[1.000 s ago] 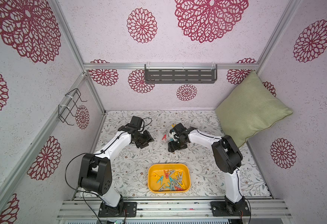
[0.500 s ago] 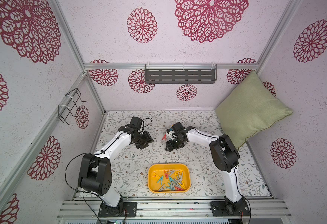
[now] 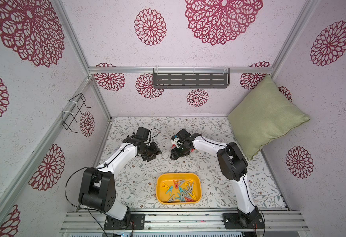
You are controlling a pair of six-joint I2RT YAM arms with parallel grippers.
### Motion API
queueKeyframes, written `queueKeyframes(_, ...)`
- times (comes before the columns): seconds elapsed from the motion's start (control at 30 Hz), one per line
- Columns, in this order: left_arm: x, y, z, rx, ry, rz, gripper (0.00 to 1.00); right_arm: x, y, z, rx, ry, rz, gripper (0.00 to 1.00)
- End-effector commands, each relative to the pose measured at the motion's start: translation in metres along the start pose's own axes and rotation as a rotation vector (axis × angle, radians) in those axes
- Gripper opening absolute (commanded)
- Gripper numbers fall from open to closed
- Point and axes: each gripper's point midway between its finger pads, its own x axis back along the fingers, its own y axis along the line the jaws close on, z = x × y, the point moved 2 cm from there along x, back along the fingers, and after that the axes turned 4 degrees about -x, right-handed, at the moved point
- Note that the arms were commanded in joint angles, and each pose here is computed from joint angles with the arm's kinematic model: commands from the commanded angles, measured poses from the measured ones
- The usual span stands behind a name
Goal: Put the clothespins into the storage box
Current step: Pick up the clothespin from the center of the board.
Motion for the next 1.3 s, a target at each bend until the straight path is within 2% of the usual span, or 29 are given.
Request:
queueKeyframes(0.0,0.005,0.001,-0.002,0.003,-0.025,0.01,0.52,-0.012,0.004,0.008,-0.027,0.069,0.015,0.76)
queueKeyframes(0.1,0.005,0.003,-0.001,0.005,-0.025,0.009,0.51,-0.013,0.005,0.001,-0.039,0.068,0.047,0.74)
queueKeyframes(0.17,0.005,0.004,0.0,0.006,-0.026,0.007,0.51,-0.012,0.002,-0.002,-0.066,0.066,0.094,0.69)
queueKeyframes(0.33,0.006,0.004,-0.001,0.008,-0.035,0.006,0.51,-0.008,-0.013,0.003,-0.149,0.067,0.239,0.65)
queueKeyframes(0.57,0.008,0.006,-0.002,0.016,-0.051,0.003,0.52,-0.005,-0.019,0.015,-0.177,0.071,0.299,0.63)
queueKeyframes(0.83,0.007,0.006,-0.002,0.03,-0.051,0.007,0.52,-0.004,-0.023,0.031,-0.176,0.09,0.297,0.42)
queueKeyframes(1.07,0.007,0.007,0.0,0.044,-0.056,0.007,0.51,0.006,-0.02,0.04,-0.173,0.059,0.267,0.21)
queueKeyframes(1.27,0.008,0.0,0.002,0.037,-0.062,0.007,0.51,0.038,-0.012,0.032,-0.157,-0.035,0.252,0.15)
